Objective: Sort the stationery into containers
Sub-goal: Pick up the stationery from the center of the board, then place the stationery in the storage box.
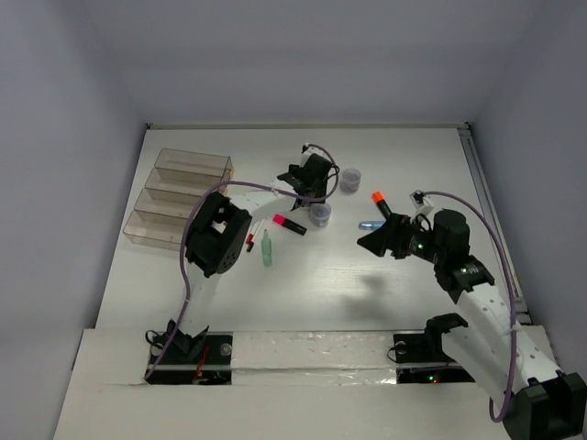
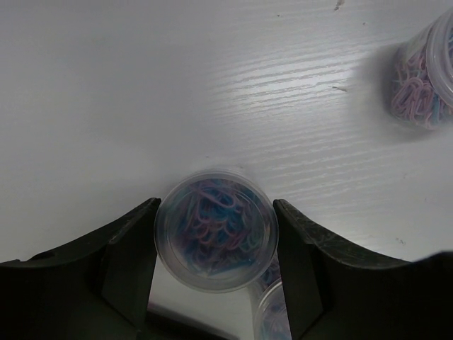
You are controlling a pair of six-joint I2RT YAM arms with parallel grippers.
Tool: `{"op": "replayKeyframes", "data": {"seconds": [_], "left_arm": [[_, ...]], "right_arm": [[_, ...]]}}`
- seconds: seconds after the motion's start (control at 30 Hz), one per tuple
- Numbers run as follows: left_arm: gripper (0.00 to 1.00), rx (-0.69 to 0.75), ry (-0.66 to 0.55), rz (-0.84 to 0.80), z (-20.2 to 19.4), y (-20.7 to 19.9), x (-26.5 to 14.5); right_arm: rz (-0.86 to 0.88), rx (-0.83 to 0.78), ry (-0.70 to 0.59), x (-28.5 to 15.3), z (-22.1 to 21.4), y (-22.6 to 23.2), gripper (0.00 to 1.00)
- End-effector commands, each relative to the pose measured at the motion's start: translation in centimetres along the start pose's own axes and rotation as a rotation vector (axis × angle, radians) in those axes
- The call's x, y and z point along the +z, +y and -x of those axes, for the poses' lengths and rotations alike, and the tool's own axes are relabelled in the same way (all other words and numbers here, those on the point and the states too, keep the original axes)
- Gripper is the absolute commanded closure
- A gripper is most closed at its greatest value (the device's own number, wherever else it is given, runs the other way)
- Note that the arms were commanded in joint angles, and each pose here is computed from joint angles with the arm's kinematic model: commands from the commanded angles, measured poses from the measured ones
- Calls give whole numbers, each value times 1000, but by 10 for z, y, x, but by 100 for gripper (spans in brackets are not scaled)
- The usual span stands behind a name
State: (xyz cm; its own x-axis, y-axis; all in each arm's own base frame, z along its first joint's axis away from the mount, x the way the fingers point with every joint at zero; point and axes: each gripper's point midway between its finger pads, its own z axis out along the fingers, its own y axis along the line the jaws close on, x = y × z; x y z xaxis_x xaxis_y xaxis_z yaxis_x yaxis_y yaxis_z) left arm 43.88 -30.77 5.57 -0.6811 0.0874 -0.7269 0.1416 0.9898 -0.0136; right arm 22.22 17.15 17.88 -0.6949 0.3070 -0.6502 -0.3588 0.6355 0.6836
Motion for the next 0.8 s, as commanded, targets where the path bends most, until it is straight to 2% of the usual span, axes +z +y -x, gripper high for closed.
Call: {"op": "replayKeyframes", "data": {"seconds": [0.0,0.03,0.17,0.33,0.43,0.47,0.63,0.77], "left_arm": [[61,-21,-35,5,12,6,-12],[65,-21,-38,5,14,7,-14],[66,-46,-97,5,47,15,-34],[65,-122,-222,9,121,59,-83],[65,-185,-256,43,149,111,-99],[65,-221,-265,83,157,142,-104],[66,-291,-280,141,172,216,-116],[67,-331,-274,270,171,281,-115]], "right_arm": [[27,-38,-30,3,6,4,7],[31,-40,-23,4,4,6,7],[28,-44,-16,5,2,5,7],[26,-43,-6,9,-1,2,7],[31,-42,-1,11,-4,3,7],[39,-43,6,11,-6,4,7],[50,-47,14,12,-10,6,7],[59,-48,12,12,-10,8,7]]}}
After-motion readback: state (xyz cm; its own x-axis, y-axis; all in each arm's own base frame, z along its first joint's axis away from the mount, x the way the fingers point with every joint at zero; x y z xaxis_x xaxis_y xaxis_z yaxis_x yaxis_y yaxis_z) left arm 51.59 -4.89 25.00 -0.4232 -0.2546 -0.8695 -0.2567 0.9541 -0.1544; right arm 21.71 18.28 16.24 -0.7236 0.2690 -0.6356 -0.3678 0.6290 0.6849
